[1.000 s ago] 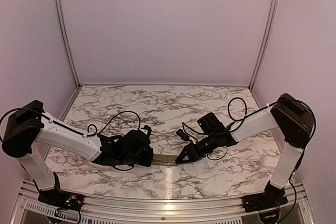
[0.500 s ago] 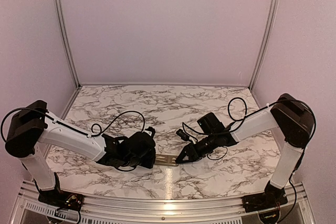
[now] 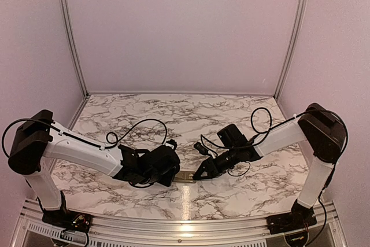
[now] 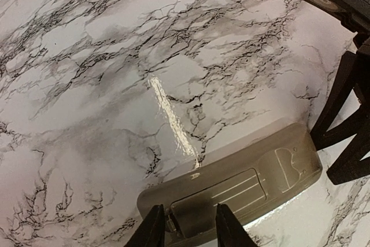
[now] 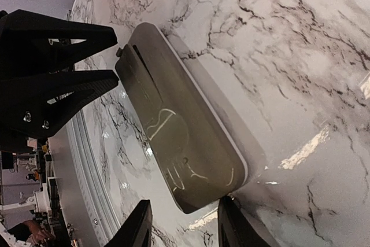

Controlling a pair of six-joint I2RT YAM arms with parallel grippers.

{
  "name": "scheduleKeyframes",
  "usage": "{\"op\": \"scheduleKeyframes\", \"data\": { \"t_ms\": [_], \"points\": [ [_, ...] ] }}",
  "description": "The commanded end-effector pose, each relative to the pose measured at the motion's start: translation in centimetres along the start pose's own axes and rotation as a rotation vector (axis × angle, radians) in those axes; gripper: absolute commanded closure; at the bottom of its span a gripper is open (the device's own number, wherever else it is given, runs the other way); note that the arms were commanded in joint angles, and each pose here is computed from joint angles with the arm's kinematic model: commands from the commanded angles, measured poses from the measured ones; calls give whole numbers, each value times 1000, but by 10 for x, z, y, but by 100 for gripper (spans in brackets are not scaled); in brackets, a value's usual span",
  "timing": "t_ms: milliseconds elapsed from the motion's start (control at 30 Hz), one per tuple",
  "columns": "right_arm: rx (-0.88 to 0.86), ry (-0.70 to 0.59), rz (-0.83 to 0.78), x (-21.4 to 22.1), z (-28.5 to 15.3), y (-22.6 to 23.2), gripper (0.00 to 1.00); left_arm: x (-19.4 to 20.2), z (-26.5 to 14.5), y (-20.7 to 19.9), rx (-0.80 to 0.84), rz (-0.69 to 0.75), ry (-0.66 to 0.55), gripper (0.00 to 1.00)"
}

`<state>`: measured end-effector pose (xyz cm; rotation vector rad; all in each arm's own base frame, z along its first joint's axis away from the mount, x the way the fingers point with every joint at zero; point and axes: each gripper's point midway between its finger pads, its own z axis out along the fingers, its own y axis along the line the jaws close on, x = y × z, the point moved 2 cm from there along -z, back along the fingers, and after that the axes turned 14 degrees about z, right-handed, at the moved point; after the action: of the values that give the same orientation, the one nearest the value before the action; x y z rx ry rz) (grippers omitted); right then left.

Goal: Load the batteries into the remote control
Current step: Load the battery cover onto the remote control without the battery cover.

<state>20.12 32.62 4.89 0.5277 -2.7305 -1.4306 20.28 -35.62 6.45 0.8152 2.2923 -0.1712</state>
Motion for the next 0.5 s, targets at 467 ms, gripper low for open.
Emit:
{"op": "scheduleKeyframes", "data": {
  "t_ms": [467],
  "points": [
    [-31, -15, -48, -6, -1, 14, 62, -6, -11, 15, -73, 27, 13, 59]
  ]
}}
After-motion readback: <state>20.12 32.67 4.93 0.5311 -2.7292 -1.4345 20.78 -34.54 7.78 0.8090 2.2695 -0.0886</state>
